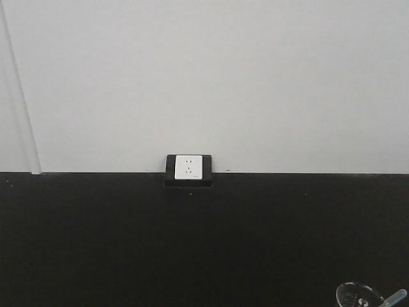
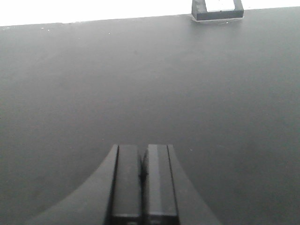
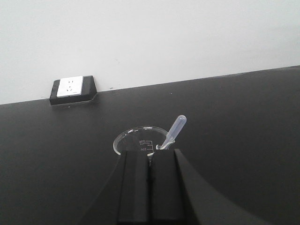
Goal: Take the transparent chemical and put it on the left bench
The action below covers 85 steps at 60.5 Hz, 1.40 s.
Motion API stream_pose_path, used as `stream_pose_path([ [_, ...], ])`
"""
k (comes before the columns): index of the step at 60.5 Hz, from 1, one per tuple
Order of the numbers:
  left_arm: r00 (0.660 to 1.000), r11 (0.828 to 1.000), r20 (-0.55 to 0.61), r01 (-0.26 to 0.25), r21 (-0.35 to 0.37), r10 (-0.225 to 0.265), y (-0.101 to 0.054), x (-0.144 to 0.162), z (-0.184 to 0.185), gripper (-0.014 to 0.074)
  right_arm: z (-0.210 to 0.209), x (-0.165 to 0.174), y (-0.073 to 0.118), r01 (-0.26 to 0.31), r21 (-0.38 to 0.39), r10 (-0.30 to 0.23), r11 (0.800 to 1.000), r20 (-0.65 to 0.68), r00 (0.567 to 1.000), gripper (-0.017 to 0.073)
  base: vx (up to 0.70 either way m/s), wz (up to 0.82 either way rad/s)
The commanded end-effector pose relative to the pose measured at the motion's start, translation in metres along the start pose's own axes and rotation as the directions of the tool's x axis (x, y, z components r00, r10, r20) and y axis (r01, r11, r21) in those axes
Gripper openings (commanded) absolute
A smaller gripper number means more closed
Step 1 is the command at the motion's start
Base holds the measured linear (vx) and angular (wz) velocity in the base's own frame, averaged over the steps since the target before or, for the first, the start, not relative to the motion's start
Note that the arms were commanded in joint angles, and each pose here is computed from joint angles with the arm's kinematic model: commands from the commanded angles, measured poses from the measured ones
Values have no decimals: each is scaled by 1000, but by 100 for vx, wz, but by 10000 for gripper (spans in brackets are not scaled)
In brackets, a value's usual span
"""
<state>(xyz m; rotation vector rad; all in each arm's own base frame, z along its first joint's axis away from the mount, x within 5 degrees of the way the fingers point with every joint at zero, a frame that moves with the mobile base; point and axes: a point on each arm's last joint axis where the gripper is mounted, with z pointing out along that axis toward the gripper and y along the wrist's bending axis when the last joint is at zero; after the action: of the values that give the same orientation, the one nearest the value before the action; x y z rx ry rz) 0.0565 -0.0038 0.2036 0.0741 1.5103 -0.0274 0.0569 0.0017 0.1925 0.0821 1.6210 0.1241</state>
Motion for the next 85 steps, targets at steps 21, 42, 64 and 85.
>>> stream_pose_path([
  [21, 997, 1000, 81, 9, -2, -9, 0, -3, -1, -3, -5, -28, 4, 79, -17, -71, 997, 283, 957, -8, 0, 0],
  [42, 997, 1000, 81, 9, -2, -9, 0, -3, -1, -3, 15, -99, 13, 165, 12, -162, 986, 276, 948, -8, 0, 0],
  [64, 997, 1000, 81, 9, -2, -9, 0, -3, -1, -3, 92, -106, 14, 207, 7, -207, 978, 90, 974, -6, 0, 0],
  [85, 997, 1000, 81, 9, -2, -9, 0, -3, -1, -3, 120, -87, 11, 205, 0, -205, 979, 0, 979, 150, 0, 0],
])
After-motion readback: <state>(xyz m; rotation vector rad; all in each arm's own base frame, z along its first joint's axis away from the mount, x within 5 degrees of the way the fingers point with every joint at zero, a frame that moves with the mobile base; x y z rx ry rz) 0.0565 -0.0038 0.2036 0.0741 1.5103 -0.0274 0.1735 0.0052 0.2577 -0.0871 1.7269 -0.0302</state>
